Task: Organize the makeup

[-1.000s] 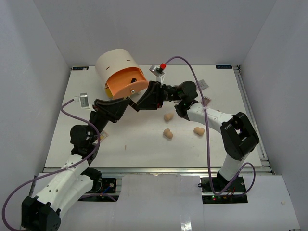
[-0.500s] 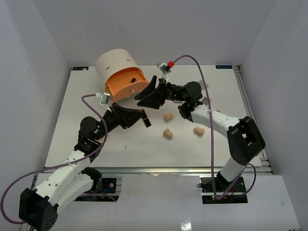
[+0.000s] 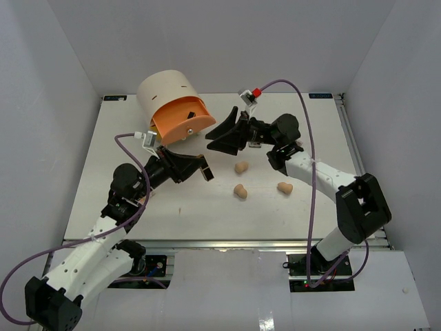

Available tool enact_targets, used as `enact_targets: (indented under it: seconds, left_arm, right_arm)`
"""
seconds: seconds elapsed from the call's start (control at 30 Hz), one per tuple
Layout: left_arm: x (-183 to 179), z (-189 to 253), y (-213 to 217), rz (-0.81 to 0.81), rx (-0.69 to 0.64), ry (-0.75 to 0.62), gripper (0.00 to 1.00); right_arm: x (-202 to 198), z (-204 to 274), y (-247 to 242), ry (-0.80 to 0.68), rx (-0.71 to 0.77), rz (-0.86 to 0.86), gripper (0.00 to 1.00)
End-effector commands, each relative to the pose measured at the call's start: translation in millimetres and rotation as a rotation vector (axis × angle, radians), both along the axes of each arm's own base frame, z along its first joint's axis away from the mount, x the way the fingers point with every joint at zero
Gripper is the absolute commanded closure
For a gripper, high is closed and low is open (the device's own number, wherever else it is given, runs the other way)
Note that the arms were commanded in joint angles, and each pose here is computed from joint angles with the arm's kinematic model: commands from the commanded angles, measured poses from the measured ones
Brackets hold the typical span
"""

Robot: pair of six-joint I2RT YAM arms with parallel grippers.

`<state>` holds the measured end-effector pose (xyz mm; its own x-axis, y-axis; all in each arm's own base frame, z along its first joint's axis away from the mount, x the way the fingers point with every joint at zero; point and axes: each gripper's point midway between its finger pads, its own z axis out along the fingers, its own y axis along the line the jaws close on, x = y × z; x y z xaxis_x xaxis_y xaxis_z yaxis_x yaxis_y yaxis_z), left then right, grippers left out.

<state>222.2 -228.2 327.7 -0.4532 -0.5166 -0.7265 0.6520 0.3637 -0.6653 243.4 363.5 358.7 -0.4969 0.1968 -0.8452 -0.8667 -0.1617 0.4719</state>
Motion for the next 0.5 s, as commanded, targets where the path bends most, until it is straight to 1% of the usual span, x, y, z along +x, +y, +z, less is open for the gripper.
enact_targets:
  seconds: [0.0,0.07,0.1,0.13,0.17,0.2,0.23,0.3,0.37,0.47]
  left_arm:
    - [20.2,31.1,29.3,0.215,0.071,-0.046,1.00]
    - [28.7,38.7,37.0,0.271,0.109,-0.042,1.00]
    - [34.1,35.4,41.2,0.299,0.135,-0.016,1.00]
    - [43.6,42.8,45.2,0.337,0.147,-0.020,1.00]
    - [49.6,51.9,49.5,0.367,0.158,-0.029,1.00]
    - [56.0,57.4,52.7,0.391,0.177,-0.029,1.00]
    - [69.0,48.5,51.5,0.405,0.222,0.010,1.00]
    - [93.3,54.2,56.4,0.453,0.283,0.031,1.00]
    - [114.5,83.2,65.9,0.518,0.300,0.005,1.00]
    - [152.9,80.2,81.1,0.599,0.394,0.035,1.00]
  right_arm:
    - [7.0,0.9,-41.2,-0.251,-0.085,-0.094,0.27]
    - [10.4,0.2,-56.3,-0.362,-0.123,-0.151,0.29]
    - [10.4,-12.2,-60.7,-0.335,-0.176,-0.159,0.29]
    - [8.9,-9.1,-66.6,-0.403,-0.185,-0.182,0.29]
    - [6.2,-12.3,-71.5,-0.430,-0.204,-0.196,0.30]
    - [2.4,-19.8,-75.9,-0.432,-0.228,-0.200,0.30]
    - [-3.0,-32.6,-79.4,-0.408,-0.255,-0.191,0.31]
    - [-14.7,-35.2,-87.3,-0.444,-0.261,-0.188,0.31]
    - [-27.9,-56.4,-94.7,-0.422,-0.290,-0.170,0.31]
    - [-45.1,-74.0,-105.2,-0.438,-0.302,-0.166,0.31]
